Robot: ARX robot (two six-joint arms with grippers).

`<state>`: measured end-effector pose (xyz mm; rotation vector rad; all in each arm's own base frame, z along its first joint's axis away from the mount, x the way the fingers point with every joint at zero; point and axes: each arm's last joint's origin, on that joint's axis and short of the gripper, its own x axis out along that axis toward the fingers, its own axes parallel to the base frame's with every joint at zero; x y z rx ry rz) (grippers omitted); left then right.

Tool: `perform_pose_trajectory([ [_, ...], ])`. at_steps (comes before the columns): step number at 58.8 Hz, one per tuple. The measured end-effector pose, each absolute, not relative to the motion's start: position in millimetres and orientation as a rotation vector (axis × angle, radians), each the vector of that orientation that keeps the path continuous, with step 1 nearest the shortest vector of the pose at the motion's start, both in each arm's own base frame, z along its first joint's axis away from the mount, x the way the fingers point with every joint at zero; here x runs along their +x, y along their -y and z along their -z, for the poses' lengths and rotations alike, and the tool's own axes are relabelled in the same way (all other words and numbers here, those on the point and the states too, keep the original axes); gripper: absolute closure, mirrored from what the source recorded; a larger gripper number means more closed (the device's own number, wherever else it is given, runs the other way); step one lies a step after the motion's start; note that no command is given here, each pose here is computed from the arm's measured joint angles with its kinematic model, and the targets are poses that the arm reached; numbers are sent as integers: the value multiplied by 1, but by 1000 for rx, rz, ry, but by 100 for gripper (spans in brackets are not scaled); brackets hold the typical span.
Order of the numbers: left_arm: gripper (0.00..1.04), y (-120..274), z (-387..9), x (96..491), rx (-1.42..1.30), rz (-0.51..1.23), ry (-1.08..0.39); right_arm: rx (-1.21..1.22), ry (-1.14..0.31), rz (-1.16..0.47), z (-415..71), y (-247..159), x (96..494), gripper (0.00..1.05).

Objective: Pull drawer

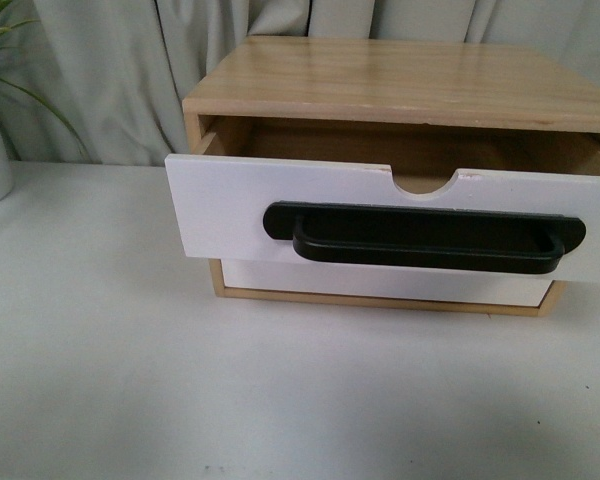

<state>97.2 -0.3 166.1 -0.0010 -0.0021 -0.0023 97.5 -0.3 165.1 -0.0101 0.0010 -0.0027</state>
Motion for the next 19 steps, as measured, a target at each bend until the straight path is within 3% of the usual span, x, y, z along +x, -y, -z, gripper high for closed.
perform_pose_trajectory([
  [19, 6, 0, -166, 97, -1, 3, 2, -10, -1, 3, -165, 0, 98, 9],
])
